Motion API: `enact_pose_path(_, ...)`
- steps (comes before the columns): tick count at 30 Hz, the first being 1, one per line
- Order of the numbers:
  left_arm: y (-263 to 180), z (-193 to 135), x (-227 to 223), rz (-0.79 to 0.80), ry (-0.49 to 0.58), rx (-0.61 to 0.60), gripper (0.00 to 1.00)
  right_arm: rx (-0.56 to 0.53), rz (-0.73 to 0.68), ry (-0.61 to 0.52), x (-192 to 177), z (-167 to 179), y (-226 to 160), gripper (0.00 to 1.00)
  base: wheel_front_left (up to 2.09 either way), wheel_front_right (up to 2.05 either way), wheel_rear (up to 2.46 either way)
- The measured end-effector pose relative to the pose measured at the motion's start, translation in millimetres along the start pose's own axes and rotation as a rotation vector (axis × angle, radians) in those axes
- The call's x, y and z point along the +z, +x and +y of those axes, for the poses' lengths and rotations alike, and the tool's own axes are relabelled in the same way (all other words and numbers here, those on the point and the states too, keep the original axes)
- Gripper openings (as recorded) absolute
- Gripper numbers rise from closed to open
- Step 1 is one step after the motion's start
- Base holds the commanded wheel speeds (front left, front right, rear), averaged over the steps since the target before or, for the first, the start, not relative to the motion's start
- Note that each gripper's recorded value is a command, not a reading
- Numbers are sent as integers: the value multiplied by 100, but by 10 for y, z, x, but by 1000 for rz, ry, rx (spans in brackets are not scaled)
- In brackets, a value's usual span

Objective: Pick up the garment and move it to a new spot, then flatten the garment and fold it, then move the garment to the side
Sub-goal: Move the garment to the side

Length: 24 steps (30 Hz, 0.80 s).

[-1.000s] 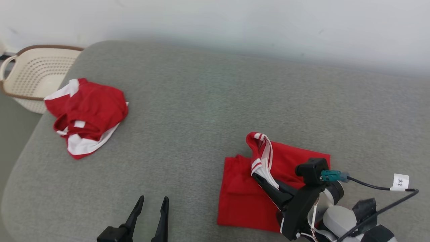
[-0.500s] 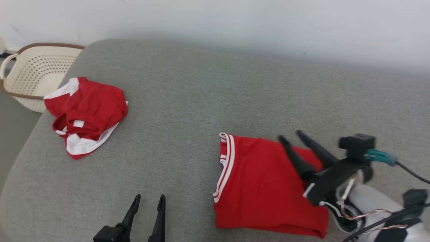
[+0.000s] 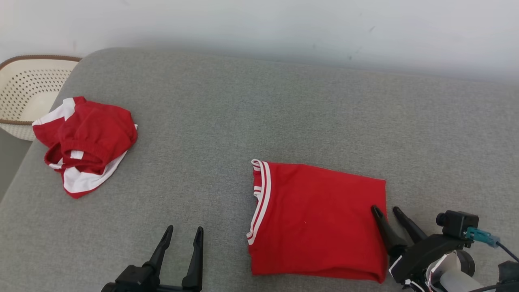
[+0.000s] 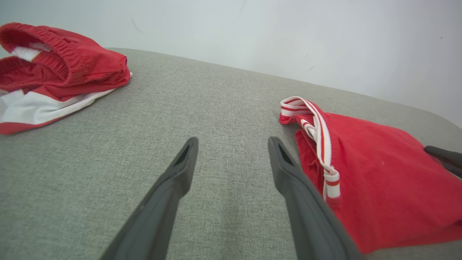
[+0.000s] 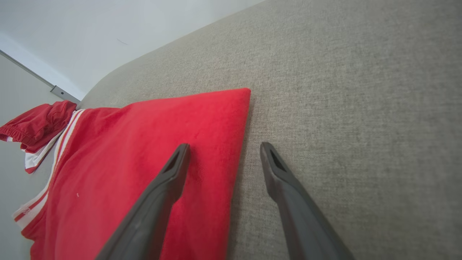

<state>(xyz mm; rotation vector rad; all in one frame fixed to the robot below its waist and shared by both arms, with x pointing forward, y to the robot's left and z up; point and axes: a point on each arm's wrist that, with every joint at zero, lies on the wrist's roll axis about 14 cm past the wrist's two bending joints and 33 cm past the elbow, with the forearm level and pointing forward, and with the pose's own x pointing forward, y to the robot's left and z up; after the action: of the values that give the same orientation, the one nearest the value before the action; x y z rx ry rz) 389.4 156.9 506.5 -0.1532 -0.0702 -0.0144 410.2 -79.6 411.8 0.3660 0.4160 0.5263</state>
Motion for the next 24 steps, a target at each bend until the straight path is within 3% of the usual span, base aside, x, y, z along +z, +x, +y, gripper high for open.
enact_pose_path(7,-50,114,17,-2,15,33,100,5,49,27,-193,83,101,100,0,0,0)
enact_pose_path(8,-57,127,23,-3,16,36,100,6,62,23,-210,88,118,89,0,0,0)
enact_pose_path(9,-63,137,30,-5,16,39,100,9,63,29,-213,111,137,49,0,0,0)
enact_pose_path(10,-69,145,36,-7,17,42,100,12,64,35,-217,134,155,49,0,0,0)
enact_pose_path(12,-79,158,51,-10,17,46,100,19,75,10,-224,147,177,12,0,0,0)
enact_pose_path(13,-83,161,58,-12,18,47,100,20,76,8,-225,156,185,0,0,0,0)
enact_pose_path(19,-75,120,104,-27,16,37,100,3,42,-58,-74,72,193,0,0,0,0)
enact_pose_path(24,-29,-7,112,-33,30,-2,100,-63,-101,-130,423,-141,139,0,0,0,0)
